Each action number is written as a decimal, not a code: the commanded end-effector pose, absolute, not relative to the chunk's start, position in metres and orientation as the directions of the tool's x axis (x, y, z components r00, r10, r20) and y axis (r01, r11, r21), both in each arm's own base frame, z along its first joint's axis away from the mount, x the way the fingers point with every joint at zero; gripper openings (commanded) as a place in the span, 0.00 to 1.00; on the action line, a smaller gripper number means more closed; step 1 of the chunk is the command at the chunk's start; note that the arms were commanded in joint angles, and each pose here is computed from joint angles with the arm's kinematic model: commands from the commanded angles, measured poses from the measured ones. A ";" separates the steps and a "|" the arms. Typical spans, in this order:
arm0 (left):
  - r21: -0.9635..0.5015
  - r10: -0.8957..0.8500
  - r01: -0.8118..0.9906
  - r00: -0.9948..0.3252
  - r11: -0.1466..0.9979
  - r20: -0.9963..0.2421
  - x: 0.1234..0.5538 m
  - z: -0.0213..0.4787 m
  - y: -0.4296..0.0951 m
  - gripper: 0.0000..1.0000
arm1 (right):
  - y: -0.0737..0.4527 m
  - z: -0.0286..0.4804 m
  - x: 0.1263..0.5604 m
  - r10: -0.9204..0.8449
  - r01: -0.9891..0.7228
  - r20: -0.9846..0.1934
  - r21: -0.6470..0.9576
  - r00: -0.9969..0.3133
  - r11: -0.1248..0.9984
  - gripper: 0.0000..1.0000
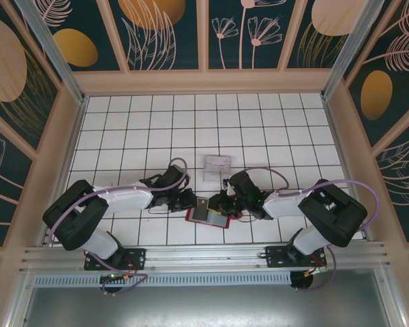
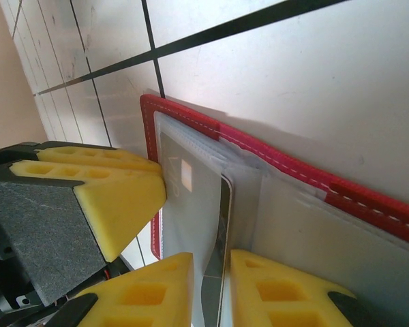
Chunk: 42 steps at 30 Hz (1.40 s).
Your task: Take the credit cards out of the card holder
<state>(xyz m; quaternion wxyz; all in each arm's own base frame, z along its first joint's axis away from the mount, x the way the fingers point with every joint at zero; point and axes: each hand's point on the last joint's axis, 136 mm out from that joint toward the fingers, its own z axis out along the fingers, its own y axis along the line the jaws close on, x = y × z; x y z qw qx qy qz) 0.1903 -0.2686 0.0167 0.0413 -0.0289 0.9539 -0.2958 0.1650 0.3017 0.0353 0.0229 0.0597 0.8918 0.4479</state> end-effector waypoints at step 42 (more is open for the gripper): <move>-0.494 -0.131 -0.127 -0.991 0.860 0.026 0.164 0.014 -0.242 0.23 | 0.293 0.047 0.162 0.106 0.062 -0.011 0.753 -0.994 0.655 0.24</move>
